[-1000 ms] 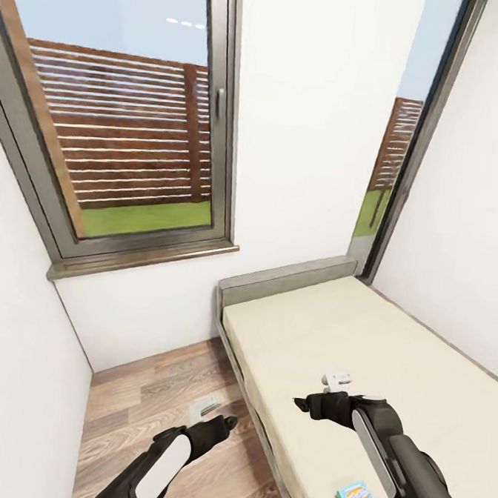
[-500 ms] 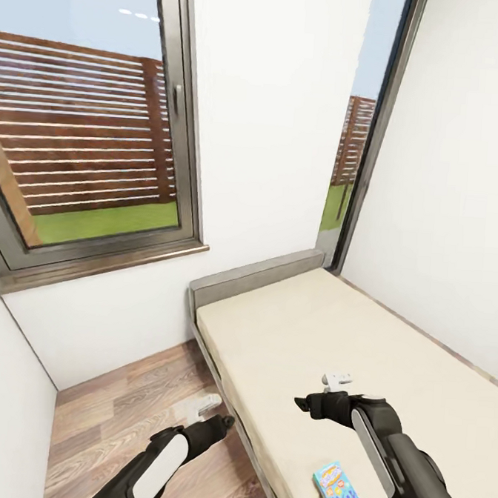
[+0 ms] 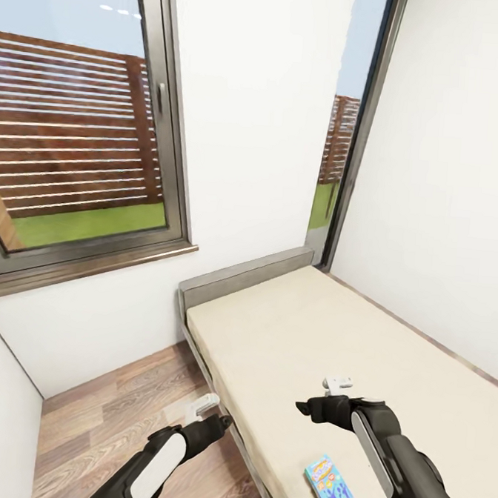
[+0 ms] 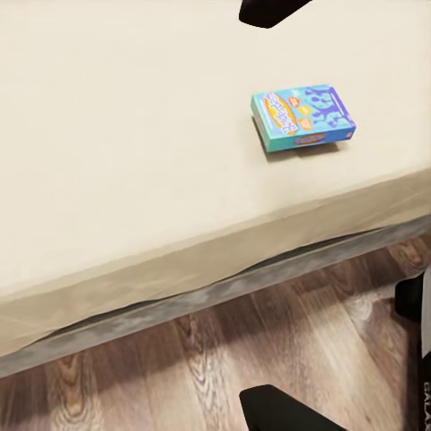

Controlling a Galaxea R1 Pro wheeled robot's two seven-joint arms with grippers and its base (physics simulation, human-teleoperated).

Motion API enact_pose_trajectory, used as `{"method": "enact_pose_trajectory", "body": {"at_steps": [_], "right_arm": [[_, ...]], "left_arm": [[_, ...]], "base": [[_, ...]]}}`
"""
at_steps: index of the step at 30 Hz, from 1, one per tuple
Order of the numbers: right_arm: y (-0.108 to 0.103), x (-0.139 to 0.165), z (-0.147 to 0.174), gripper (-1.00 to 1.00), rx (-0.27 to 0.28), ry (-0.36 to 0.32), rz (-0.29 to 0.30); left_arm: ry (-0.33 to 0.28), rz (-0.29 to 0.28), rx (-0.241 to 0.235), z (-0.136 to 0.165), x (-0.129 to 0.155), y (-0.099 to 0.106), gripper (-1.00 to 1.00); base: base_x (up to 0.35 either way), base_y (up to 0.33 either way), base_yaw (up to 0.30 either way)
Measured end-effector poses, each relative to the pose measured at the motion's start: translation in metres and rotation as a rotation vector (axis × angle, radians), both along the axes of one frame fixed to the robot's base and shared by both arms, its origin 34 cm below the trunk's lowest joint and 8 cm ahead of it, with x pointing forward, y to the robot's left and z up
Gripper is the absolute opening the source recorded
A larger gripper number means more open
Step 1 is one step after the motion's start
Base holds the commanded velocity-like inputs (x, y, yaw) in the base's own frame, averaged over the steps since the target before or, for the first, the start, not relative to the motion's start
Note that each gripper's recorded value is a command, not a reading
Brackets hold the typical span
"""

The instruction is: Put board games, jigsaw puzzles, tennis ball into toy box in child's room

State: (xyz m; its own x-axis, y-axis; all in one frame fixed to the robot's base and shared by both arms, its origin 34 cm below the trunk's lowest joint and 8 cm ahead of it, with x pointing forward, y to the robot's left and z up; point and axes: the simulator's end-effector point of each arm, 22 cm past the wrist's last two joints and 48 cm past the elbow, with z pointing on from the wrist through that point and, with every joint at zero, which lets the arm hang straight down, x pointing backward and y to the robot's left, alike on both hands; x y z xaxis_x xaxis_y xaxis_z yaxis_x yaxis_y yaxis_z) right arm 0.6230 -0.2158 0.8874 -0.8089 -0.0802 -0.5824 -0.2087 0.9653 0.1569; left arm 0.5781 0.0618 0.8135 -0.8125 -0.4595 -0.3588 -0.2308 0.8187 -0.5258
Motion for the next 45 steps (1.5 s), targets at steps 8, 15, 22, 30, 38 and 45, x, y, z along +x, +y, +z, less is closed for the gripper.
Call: {"method": "enact_pose_trajectory", "body": {"at_steps": [8, 15, 22, 30, 38, 45], "right_arm": [[-0.006, -0.001, -0.007, 1.0, -0.004, 0.024, -0.005], [-0.005, 0.001, 0.002, 1.0, -0.007, 0.038, 0.001], [-0.022, 0.003, -0.014, 1.0, -0.033, 0.202, -0.033], [-0.056, 0.034, -0.026, 1.0, -0.023, 0.344, -0.133], [-0.072, 0.066, -0.022, 1.0, 0.024, 0.333, -0.211], [-0.077, 0.078, -0.024, 1.0, 0.036, 0.317, -0.234]], "left_arm": [[0.038, 0.001, -0.02, -0.004, -0.005, 0.008, 1.0], [0.131, -0.001, -0.038, -0.013, -0.015, 0.032, 1.0], [0.206, 0.034, -0.032, -0.023, -0.021, 0.071, 1.0], [0.223, 0.123, -0.08, -0.019, -0.012, 0.097, 1.0], [0.231, 0.161, -0.108, -0.019, -0.007, 0.108, 1.0], [0.231, 0.168, -0.116, -0.023, -0.003, 0.111, 1.0]], "base": [[0.0, 0.0, -0.016], [0.0, 0.0, -0.005], [0.0, 0.0, -0.002], [0.0, 0.0, -0.004], [0.0, 0.0, -0.085], [0.0, 0.0, -0.202]]}}
